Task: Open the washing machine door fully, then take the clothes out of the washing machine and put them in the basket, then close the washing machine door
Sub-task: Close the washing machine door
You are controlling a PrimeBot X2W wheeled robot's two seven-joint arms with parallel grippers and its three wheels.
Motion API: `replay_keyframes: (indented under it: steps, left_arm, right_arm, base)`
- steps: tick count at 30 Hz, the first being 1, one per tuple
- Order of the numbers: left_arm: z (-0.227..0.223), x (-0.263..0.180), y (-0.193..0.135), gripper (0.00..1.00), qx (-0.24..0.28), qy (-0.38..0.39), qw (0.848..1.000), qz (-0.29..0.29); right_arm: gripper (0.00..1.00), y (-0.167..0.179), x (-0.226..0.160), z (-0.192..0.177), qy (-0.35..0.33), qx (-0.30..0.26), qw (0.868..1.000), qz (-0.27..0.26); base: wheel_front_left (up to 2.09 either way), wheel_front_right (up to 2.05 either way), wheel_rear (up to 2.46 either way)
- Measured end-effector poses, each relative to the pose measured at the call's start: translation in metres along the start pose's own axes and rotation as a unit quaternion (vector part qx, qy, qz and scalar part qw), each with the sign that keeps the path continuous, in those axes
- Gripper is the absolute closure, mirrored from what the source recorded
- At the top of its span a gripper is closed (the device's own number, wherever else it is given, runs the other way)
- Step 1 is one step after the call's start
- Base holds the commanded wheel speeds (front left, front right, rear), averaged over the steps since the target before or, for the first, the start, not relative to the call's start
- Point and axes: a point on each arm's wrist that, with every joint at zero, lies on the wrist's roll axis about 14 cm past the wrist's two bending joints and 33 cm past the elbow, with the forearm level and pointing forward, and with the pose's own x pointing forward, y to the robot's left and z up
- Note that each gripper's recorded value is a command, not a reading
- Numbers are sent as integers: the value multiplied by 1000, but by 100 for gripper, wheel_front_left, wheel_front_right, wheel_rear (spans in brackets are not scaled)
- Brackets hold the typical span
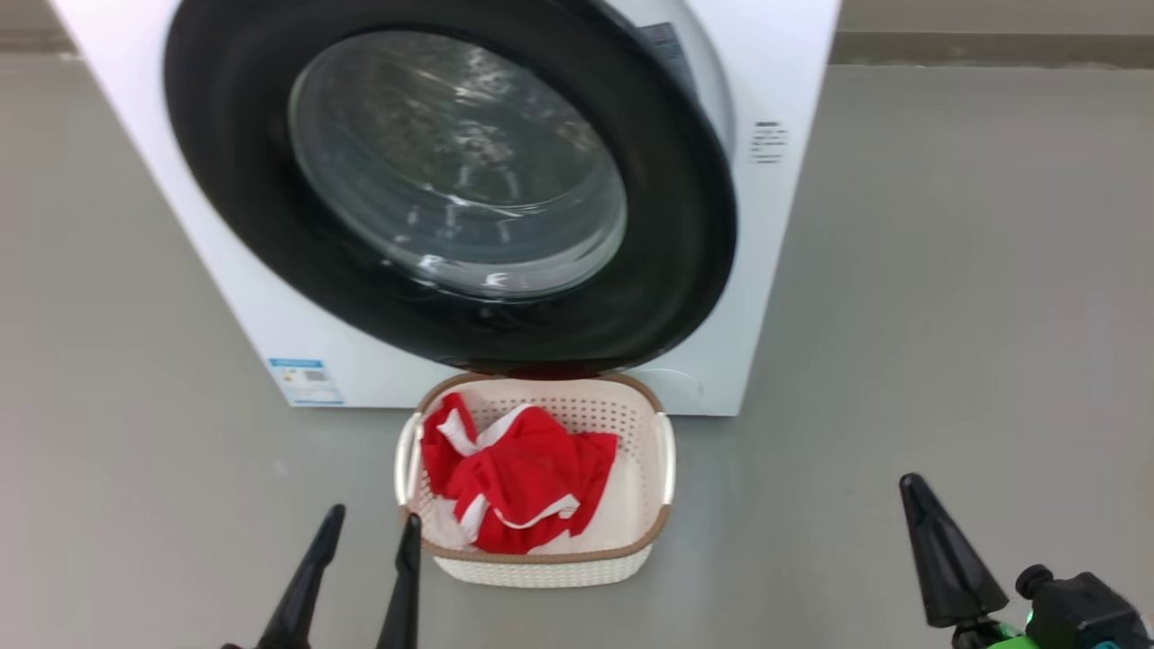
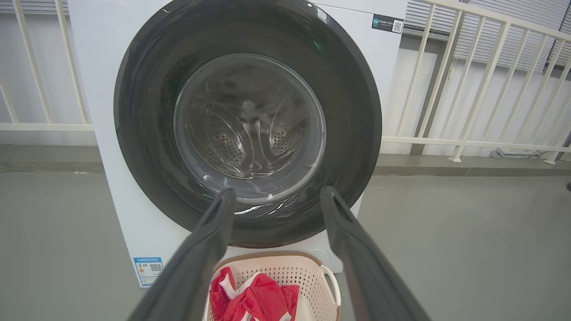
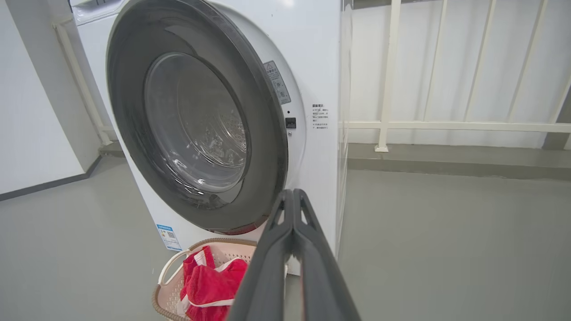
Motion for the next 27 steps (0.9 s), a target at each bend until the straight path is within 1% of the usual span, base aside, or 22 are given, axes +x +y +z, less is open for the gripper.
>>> replay_keyframes:
  steps: [3, 8, 15, 20, 27]
  left_arm:
    - [3, -4, 2, 0, 0, -3, 1000, 5]
    - [7, -11, 9, 0, 1, -8, 1000, 19]
    - [13, -11, 17, 0, 4, -16, 999, 34]
    - [16, -5, 19, 0, 3, -21, 999, 39]
    - [15, 5, 24, 0, 4, -19, 999, 49]
  right_arm:
    - [100, 12, 4, -11, 15, 29, 999, 15]
    - [100, 39, 18, -23, 33, 37, 997, 57]
    - [100, 81, 55, -22, 22, 17, 992, 126]
    - [100, 96, 80, -25, 18, 3, 988, 151]
    - [100, 107, 118, -32, 14, -16, 986, 168]
  base:
    - [0, 0, 0]
    - [0, 0, 0]
    - [0, 0, 0]
    - [0, 0, 0]
    - [0, 0, 0]
